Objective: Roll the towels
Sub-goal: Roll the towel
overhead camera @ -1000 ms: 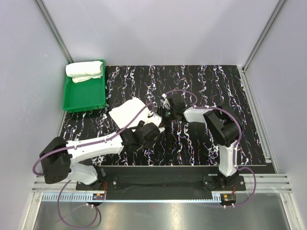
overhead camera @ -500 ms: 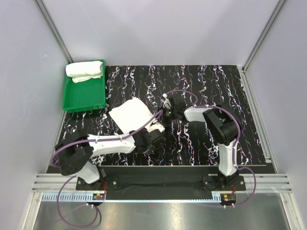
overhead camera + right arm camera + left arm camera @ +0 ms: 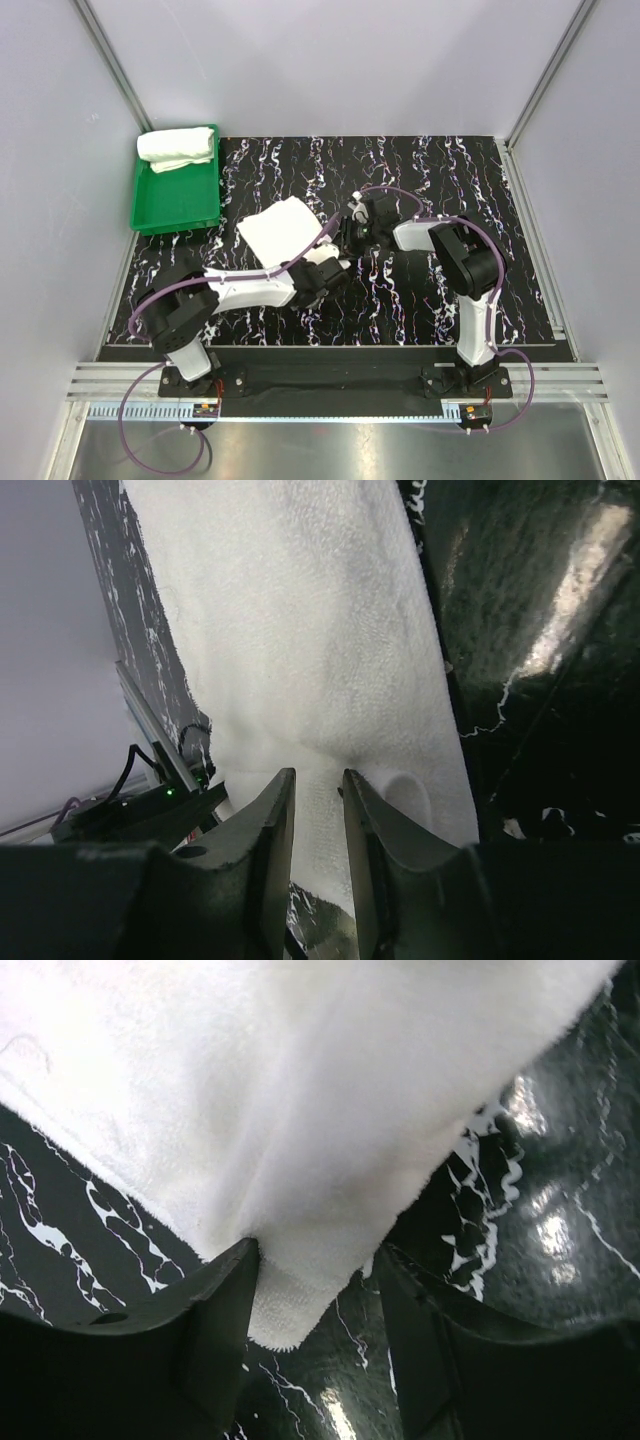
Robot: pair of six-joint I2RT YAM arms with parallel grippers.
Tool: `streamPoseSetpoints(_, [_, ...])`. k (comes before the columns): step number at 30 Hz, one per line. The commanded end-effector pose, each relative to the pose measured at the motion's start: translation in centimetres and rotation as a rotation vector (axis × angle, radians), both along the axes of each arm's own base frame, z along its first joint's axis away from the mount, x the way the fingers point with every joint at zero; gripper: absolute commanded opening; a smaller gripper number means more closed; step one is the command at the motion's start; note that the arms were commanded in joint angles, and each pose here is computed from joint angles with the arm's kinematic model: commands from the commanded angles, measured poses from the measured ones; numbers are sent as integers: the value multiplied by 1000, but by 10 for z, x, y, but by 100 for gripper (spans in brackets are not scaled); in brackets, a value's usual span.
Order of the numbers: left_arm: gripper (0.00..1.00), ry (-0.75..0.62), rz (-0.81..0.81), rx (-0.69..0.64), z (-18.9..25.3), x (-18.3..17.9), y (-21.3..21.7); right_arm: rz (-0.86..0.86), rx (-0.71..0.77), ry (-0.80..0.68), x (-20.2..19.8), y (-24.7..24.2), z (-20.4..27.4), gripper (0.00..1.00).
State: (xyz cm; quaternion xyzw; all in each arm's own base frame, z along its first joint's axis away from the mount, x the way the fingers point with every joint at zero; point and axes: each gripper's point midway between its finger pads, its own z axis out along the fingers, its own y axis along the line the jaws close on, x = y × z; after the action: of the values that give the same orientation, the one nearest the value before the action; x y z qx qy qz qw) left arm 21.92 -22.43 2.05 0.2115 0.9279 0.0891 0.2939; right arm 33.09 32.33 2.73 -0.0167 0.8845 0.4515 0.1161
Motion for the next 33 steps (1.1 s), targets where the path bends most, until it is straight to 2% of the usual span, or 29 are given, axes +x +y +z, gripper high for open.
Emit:
streamPoseSetpoints(1, [52,107,37,62,-28,-16,23,-77,-84,61,2,-31,-34,34])
streamPoseSetpoints(3, [43,129,27,57,-31,-18,22,-92,-75,67,7,-38,-32,34])
streamPoseSetpoints(8, [28,164,17,87,-41,-18,19,-98,-74,63,16,-45,-27,34])
streamPoseSetpoints(13, [24,193,-9,80,-46,-20,14,-107,-124,49,25,-56,-17,34])
streamPoseSetpoints(14, [21,198,-16,75,-46,-20,12,-114,-146,-6,35,-59,-6,34])
streamPoseSetpoints(15, [12,212,-22,65,-46,-23,10,-117,-177,8,33,-65,-3,34])
streamPoseSetpoints(17, [0,229,-21,61,-45,-24,7,-146,-223,-72,48,-79,20,34])
streamPoseSetpoints(23, [0,325,-44,-46,-32,-32,-26,-298,-440,-170,53,-143,76,43])
streamPoseSetpoints(25, [0,376,-56,-122,-24,-37,-47,-333,-494,-153,41,-162,81,46])
streamPoseSetpoints(28, [0,456,-57,-242,-12,-46,-76,-398,-537,-171,26,-188,100,53])
streamPoseSetpoints(32, [0,558,-68,-411,5,-57,-116,-431,-536,-216,1,-202,129,58])
streamPoseSetpoints(33, [0,623,-87,-479,13,-66,-131,-434,-536,-221,-3,-204,133,58])
